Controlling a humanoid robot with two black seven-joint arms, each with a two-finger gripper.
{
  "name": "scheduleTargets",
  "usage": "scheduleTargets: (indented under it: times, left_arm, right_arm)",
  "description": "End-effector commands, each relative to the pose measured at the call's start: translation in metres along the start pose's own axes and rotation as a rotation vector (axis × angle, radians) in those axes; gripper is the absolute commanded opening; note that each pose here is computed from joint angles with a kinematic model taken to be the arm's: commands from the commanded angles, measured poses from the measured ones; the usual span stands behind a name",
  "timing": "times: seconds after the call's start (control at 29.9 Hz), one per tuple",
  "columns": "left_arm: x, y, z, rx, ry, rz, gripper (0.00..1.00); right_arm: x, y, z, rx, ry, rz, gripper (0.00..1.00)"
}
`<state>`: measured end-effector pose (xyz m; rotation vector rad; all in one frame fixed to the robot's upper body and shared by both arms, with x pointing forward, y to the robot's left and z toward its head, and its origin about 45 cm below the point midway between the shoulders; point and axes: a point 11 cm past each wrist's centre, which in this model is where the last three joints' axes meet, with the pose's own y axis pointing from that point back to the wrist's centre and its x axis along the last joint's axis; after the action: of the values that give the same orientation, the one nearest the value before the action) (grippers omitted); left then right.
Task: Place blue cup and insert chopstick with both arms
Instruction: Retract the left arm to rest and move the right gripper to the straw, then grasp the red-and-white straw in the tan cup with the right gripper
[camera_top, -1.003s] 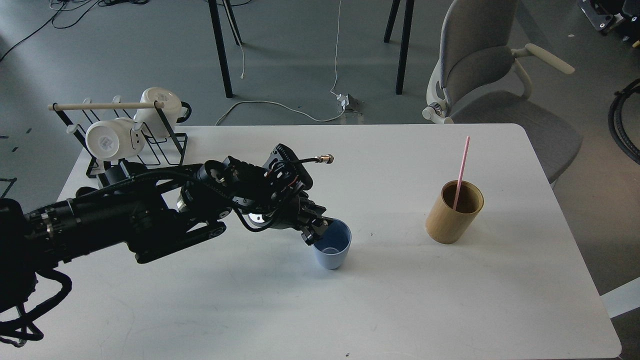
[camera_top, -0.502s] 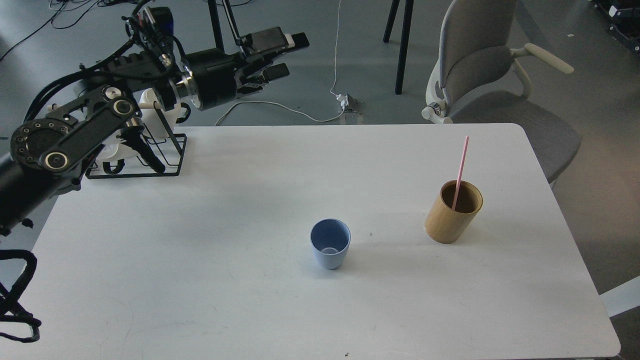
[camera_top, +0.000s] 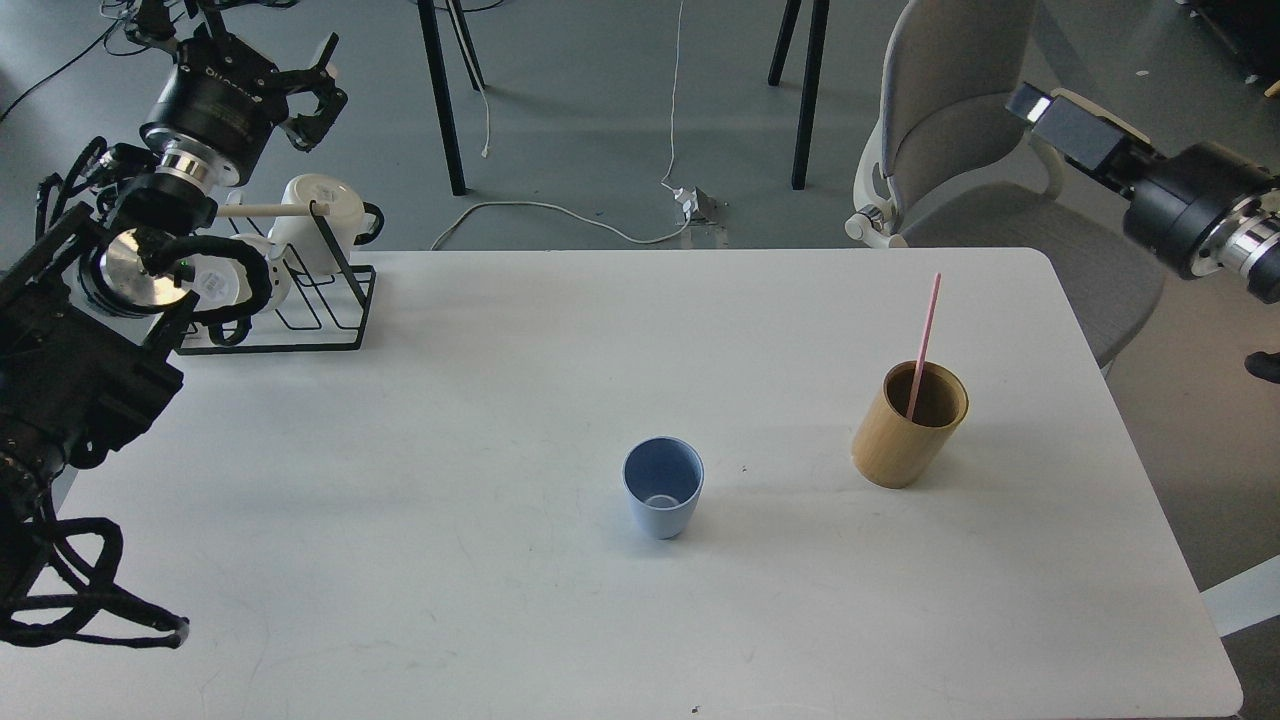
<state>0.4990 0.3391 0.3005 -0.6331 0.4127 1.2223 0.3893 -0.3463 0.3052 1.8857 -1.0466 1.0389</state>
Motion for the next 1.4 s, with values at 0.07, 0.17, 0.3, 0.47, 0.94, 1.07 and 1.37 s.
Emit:
scheduleTargets:
  times: [0.07, 0.17, 0.3, 0.47, 0.94, 1.07, 1.37]
  left_arm:
    - [-0.001, -0.001, -0.002, -0.002, 0.009, 0.0, 1.0]
    - [-0.003, -0.002, -0.006, 0.002, 0.017, -0.004, 1.0]
    - [0.001, 0.001, -0.012, 0.021, 0.008, 0.007, 1.0]
    - [0.002, 0.002, -0.013, 0.031, 0.002, 0.009, 1.0]
    - [-0.01, -0.004, -0.02, 0.042, 0.015, -0.018, 1.0]
    - [-0.009, -0.004, -0.019, 0.043, 0.012, -0.016, 1.0]
    - [-0.007, -0.002, -0.02, 0.04, 0.013, -0.01, 1.0]
  right_arm:
    - [-0.061, -0.006, -0.001, 0.017, 0.123, -0.16, 0.89]
    - [-0.08, -0.009, 0.005, -0.01, 0.124, -0.197, 0.86]
    - [-0.103, -0.012, 0.016, -0.049, 0.101, -0.213, 0.83]
    - [-0.121, -0.015, 0.021, -0.076, 0.083, -0.239, 0.75]
    - [-0.139, -0.015, 0.03, -0.111, 0.101, -0.278, 0.25]
    - [-0.138, -0.015, 0.029, -0.108, 0.103, -0.277, 0.22]
    - [-0.135, -0.018, 0.027, -0.092, 0.152, -0.273, 0.01]
